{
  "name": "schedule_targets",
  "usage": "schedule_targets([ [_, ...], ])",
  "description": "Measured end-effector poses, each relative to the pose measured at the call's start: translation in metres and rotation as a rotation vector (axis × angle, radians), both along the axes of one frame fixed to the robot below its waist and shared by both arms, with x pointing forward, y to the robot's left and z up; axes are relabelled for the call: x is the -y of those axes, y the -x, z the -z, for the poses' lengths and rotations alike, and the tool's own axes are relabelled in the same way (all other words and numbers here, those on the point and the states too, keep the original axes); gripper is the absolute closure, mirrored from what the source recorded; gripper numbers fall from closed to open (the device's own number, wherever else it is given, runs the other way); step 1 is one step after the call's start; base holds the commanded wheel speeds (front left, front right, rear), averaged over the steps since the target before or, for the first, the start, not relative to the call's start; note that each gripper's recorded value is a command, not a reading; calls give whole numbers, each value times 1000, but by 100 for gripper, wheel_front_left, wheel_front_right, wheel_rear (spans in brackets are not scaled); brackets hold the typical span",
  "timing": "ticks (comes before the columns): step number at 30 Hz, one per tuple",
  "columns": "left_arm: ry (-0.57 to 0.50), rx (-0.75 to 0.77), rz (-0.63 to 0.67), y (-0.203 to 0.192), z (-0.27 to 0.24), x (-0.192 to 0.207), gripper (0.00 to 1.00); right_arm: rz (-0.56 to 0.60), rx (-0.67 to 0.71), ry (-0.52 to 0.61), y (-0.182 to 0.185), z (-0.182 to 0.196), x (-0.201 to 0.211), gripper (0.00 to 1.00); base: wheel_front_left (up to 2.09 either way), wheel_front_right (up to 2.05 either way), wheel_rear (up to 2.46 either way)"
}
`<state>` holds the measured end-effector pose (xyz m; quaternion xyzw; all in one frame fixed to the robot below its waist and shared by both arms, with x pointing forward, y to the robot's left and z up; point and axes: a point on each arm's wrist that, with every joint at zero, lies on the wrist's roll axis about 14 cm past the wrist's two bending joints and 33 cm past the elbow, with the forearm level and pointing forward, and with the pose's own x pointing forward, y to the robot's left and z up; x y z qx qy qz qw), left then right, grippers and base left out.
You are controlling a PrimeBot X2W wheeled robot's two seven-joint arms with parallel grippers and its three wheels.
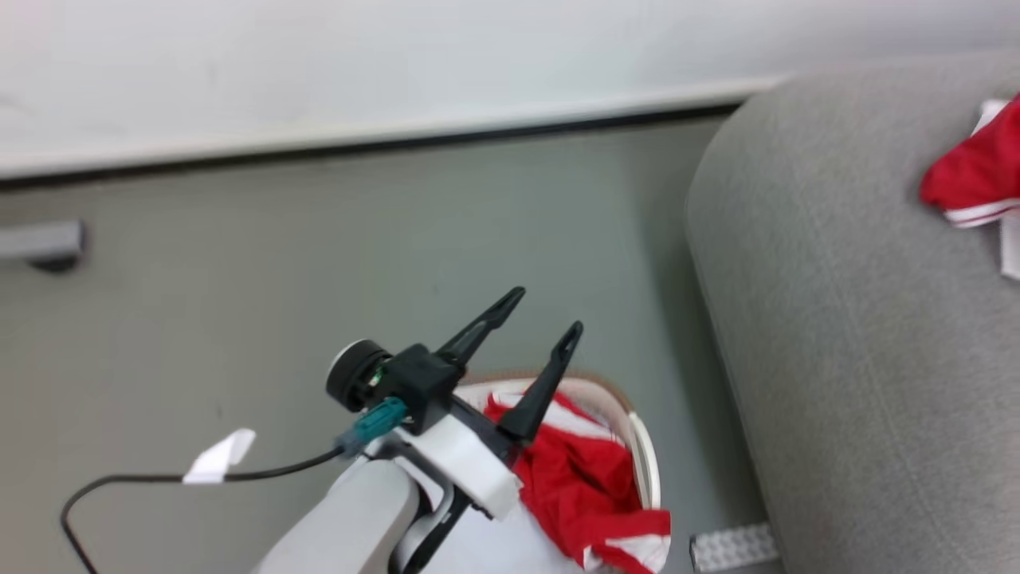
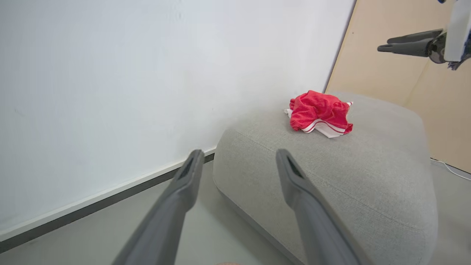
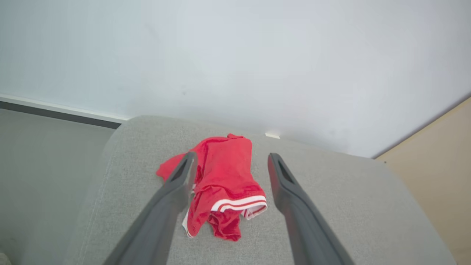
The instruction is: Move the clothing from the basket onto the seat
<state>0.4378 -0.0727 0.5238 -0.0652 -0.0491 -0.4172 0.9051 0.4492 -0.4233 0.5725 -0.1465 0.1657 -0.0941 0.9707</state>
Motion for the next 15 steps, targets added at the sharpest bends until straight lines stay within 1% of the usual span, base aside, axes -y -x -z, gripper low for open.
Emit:
schedule_targets([
  [4, 18, 57, -82, 3, -30, -19, 0, -97, 160, -3, 10, -44, -30, 0, 0, 0, 0],
  [7, 29, 98, -169, 2, -50, -44, 0, -173, 288, -41, 18, -67, -59, 0, 0, 0, 0],
  [12, 48, 107, -325, 9, -63, -92, 0, -246, 411, -143, 37, -67, -97, 0, 0, 0, 0],
  [15, 48, 115, -430, 12, -66, -128, 0, -295, 508, -203, 40, -71, -125, 0, 0, 0, 0],
])
